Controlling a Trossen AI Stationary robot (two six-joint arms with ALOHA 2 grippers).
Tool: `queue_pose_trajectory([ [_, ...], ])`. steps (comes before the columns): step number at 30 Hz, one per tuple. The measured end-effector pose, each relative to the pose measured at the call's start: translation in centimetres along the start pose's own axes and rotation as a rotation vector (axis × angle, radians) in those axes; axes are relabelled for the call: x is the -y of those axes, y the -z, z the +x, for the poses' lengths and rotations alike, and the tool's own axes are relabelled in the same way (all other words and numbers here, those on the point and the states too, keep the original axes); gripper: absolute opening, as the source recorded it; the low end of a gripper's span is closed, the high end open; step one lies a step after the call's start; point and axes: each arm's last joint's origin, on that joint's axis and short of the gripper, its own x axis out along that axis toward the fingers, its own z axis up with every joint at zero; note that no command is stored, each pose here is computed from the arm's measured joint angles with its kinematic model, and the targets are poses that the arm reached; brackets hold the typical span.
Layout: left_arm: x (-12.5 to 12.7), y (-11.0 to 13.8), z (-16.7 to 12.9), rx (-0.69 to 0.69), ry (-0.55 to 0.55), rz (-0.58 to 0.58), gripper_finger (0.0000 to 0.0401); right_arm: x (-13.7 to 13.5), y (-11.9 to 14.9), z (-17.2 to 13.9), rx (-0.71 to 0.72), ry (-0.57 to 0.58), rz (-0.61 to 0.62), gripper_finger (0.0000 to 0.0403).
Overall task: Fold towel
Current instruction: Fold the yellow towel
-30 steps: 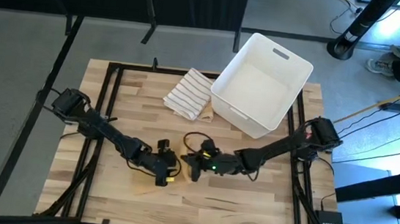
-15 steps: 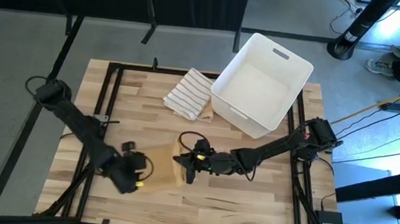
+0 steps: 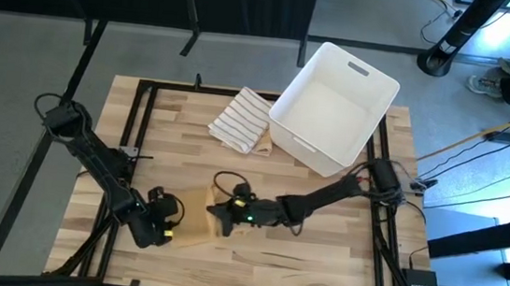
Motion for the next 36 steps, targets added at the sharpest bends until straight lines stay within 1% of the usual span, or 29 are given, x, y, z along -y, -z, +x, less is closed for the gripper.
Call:
queue_pose_trajectory([
  [2, 0.1, -0.1, 0.0, 0.019, 0.009, 0.025, 0.0191, -0.3, 0.3, 1.4, -0.004, -0.024, 0.004, 0.0012],
  [4, 0.3, -0.1, 0.1, 0.026, 0.023, 0.036, 0.0191, -0.2, 0.6, 2.8, -0.001, -0.018, -0.005, 0.0012],
  [8, 0.3, -0.1, 0.1, 0.034, 0.021, 0.040, 0.0191, -0.1, 1.1, 4.8, -0.036, -0.020, -0.009, 0.0012],
  [11, 0.2, -0.2, 0.1, 0.041, 0.017, 0.048, 0.0191, 0.0, 1.4, 5.7, -0.040, -0.027, 0.014, 0.0012],
  [19, 0.2, -0.2, 0.1, 0.046, 0.014, 0.055, 0.0191, 0.6, 2.5, 6.8, -0.046, -0.023, 0.015, 0.0012],
  [29, 0.2, -0.2, 0.1, 0.052, 0.014, 0.052, 0.0191, 0.9, 2.7, 6.9, -0.045, 0.008, 0.007, 0.0013],
  [32, 0.2, -0.2, 0.1, 0.052, 0.014, 0.051, 0.0191, 0.9, 2.7, 6.9, -0.044, 0.008, 0.007, 0.0027],
  [36, 0.3, -0.2, 0.1, 0.041, 0.018, 0.062, 0.0191, 0.9, 2.7, 6.9, -0.048, 0.004, 0.007, 0.0078],
])
